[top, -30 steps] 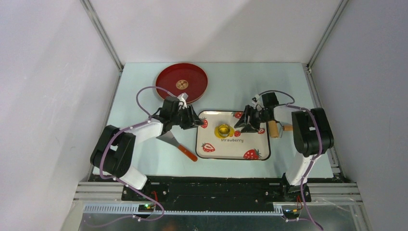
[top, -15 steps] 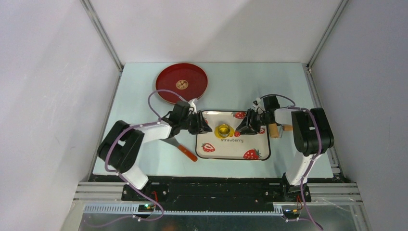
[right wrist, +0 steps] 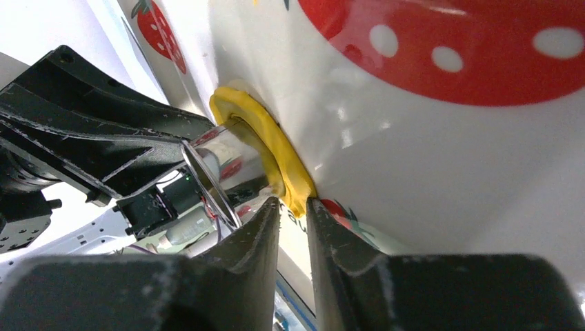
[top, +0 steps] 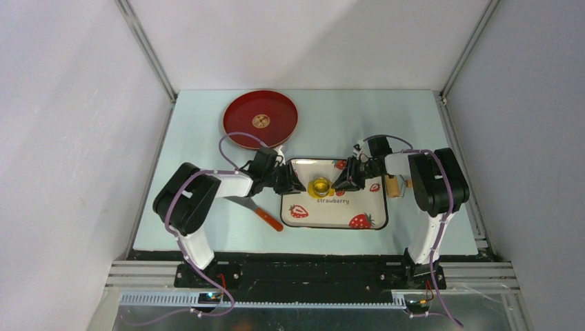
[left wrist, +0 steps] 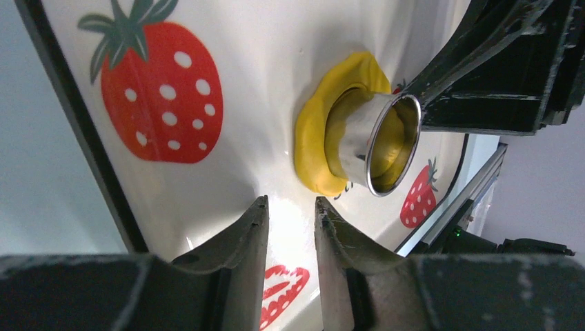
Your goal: Roll out the dumpling wrappers from the dough
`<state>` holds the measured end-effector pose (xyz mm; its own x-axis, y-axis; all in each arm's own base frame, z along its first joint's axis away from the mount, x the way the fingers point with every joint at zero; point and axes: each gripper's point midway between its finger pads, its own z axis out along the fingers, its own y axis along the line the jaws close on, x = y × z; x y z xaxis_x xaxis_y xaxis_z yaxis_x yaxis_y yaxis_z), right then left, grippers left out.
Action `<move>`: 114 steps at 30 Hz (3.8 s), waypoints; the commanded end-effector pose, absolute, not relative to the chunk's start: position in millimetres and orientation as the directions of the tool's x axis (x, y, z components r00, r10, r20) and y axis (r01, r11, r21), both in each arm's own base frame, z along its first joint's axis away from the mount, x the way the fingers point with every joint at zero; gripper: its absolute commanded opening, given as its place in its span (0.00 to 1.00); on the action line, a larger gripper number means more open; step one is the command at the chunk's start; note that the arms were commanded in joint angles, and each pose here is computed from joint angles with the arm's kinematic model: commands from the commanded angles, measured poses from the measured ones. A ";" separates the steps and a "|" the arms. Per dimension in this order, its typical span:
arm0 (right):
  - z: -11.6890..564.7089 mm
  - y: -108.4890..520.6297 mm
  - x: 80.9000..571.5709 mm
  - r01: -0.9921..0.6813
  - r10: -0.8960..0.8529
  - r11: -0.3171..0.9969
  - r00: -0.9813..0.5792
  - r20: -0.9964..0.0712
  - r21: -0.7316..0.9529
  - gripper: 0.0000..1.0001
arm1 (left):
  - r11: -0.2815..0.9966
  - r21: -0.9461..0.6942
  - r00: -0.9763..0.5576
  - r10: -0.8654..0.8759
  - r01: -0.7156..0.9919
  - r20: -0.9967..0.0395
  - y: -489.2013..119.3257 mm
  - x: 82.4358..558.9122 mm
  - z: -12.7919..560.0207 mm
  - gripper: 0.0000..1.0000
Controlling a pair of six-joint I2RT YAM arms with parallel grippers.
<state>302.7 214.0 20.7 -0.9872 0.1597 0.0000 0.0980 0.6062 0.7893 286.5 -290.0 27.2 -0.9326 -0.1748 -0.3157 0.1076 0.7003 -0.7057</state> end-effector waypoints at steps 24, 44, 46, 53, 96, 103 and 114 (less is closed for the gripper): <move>34.8 191.2 334.6 0.046 0.216 0.736 -0.962 -0.169 0.675 0.11 | 0.740 -0.667 -0.938 -0.165 0.087 -0.305 -287.1 290.2 -4.8 0.33; -1.4 196.2 301.4 0.160 0.235 0.656 -0.972 0.002 0.737 0.37 | 0.749 -0.657 -0.944 -0.153 0.082 -0.291 -283.6 284.4 -13.8 0.34; -5.1 197.4 297.6 0.166 0.230 0.660 -0.973 0.012 0.733 0.34 | 0.750 -0.657 -0.945 -0.152 0.082 -0.291 -283.9 284.5 -14.3 0.34; -14.8 195.8 288.7 0.177 0.225 0.700 -0.974 0.021 0.692 0.32 | 0.753 -0.653 -0.945 -0.150 0.081 -0.291 -283.5 284.4 -16.1 0.34; 3.1 204.5 334.5 0.142 0.304 0.646 -0.949 -0.082 0.750 0.05 | 0.768 -0.635 -0.950 -0.136 0.079 -0.282 -281.1 283.3 -29.0 0.35; 30.0 205.6 339.7 0.098 0.293 0.636 -0.948 -0.121 0.766 0.06 | 0.771 -0.632 -0.950 -0.135 0.078 -0.281 -281.3 283.9 -30.7 0.35; 37.7 202.6 342.8 0.088 0.282 0.638 -0.951 -0.126 0.765 0.15 | 0.776 -0.626 -0.949 -0.138 0.074 -0.283 -279.0 283.9 -32.5 0.35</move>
<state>318.6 210.5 19.1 -0.9653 0.2605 -0.0153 0.1546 0.6180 0.7708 306.1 -308.4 21.1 -0.9172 -0.1775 -0.3566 0.1635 0.6486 -0.7433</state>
